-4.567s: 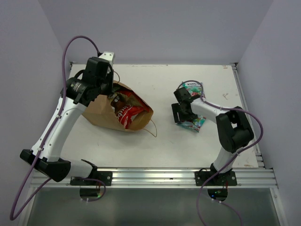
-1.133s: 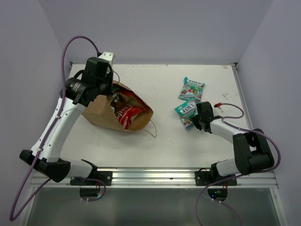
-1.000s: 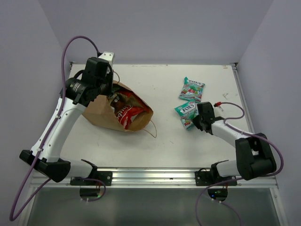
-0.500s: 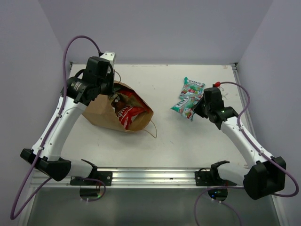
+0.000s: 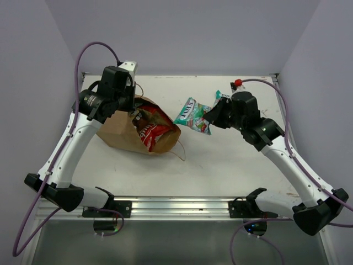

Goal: Place the snacks into the paper bag
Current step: Place the snack in the paper bag.

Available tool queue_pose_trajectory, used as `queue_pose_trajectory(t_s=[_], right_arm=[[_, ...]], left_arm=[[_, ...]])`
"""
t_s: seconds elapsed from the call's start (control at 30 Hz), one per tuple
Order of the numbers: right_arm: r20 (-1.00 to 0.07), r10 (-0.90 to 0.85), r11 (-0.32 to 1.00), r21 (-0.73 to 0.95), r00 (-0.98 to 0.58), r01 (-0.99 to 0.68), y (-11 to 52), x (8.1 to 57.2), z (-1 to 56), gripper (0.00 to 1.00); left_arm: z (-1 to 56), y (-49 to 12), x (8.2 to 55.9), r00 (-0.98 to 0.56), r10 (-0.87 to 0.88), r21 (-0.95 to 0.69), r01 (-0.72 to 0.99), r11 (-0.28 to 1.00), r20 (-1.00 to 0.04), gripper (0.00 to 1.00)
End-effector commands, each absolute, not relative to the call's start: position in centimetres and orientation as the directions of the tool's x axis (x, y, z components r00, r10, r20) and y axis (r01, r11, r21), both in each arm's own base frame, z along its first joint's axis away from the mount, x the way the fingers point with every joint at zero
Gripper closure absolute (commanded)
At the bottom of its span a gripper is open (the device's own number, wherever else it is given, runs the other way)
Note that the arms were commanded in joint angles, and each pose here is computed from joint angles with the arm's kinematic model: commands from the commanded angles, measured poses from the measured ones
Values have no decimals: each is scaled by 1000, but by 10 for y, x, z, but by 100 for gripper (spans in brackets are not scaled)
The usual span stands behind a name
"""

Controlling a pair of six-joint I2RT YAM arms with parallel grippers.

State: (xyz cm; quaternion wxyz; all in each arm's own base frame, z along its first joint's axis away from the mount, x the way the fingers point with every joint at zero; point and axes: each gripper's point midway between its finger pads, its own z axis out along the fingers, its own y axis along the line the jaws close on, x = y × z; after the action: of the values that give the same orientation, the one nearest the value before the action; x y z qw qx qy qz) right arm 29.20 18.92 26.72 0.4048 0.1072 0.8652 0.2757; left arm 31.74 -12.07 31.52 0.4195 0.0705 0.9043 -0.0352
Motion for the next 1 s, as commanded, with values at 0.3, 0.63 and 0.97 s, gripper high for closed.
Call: queue_pose_trajectory(t_s=[0.3,0.63,0.97], right_arm=[[-773,181,694,539,-608,-478,307,248,349,100],[-829,54,740,408,-557,-534,357,266,332,100],[-879,61,761,348,-473,-548,367,290,359,100]], left_arm=[[340,-132,325,-577,75,-45,191,980,-813,100],[337,-131,318,-594,85,-46,202,978,-800,100],[326,-130,312,-616,104,-40,215,976,-781,100]])
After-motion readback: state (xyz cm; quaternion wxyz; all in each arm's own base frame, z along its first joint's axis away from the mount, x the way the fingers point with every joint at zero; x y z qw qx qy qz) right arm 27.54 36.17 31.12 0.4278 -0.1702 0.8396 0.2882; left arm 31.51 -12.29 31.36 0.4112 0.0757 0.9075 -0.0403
